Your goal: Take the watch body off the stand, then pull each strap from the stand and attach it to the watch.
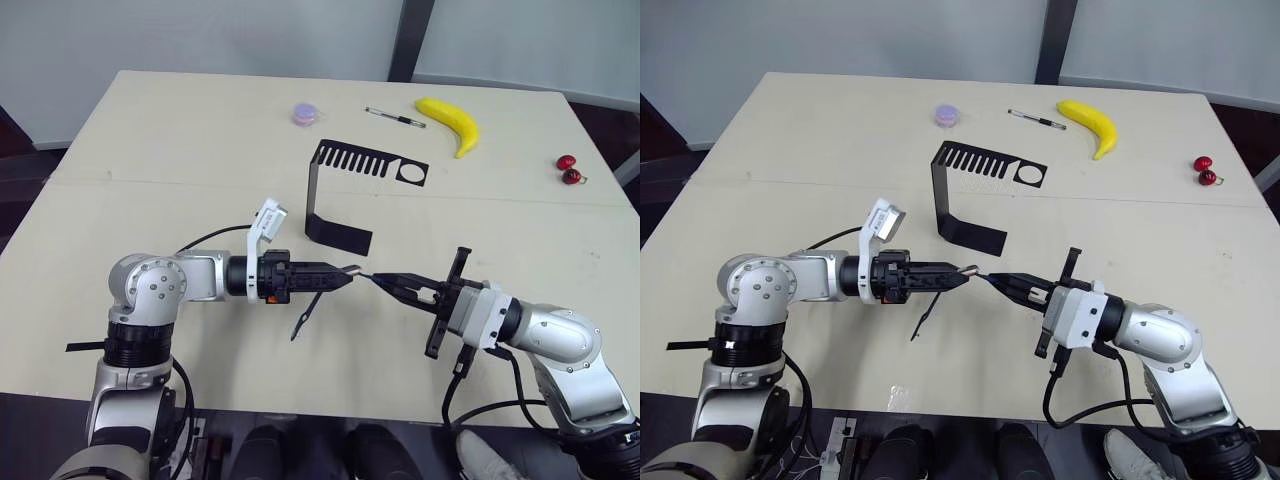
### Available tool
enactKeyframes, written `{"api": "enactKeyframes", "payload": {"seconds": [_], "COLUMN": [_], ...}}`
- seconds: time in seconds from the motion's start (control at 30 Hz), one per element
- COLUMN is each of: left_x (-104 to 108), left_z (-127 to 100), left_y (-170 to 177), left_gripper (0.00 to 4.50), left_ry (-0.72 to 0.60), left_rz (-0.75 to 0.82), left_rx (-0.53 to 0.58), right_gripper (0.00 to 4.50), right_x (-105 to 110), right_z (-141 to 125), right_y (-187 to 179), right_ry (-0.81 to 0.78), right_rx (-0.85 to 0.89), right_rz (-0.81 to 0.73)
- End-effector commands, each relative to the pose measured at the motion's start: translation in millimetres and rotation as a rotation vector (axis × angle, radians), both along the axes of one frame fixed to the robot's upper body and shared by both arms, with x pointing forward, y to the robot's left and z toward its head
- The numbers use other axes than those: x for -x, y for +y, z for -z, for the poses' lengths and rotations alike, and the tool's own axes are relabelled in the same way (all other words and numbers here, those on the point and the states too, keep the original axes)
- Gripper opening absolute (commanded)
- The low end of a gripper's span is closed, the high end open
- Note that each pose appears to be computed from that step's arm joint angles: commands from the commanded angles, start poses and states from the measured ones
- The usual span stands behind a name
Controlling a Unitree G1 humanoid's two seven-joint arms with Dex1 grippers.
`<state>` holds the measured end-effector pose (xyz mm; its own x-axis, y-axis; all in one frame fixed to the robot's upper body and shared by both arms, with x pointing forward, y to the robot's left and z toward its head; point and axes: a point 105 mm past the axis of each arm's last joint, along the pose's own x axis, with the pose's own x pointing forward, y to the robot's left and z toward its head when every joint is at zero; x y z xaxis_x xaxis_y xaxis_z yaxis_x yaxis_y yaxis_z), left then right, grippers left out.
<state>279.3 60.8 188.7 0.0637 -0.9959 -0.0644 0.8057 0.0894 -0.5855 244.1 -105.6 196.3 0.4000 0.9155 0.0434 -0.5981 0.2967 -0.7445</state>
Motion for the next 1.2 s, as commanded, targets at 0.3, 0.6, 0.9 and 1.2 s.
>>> {"api": "enactKeyframes", "payload": {"seconds": [0.3,0.6,0.9,1.2], "left_x": [5.6,7.1,8.2,9.0], "left_z": [-8.7,-7.8,-8.5,-8.7], "left_y": [-2.5,-2.2,-1.9,-2.3], "left_gripper": [1.59,1.59,1.59,1.59], "left_ry": [-0.034,-0.031,-0.034,-0.035], "left_rz": [0.027,0.034,0.038,0.041], "left_rx": [0.032,0.031,0.032,0.033], "right_gripper": [0.0,0.0,0.0,0.0], "right_x": [1.8,0.6,-0.8,-0.9], "right_z": [-6.9,-5.9,-5.7,-4.6], "right_y": [-0.6,0.9,0.4,0.3], "right_ry": [-0.04,-0.031,-0.027,-0.023], "right_rx": [-0.003,-0.011,-0.013,-0.012], "right_rz": [-0.009,-0.009,-0.005,-0.004]}}
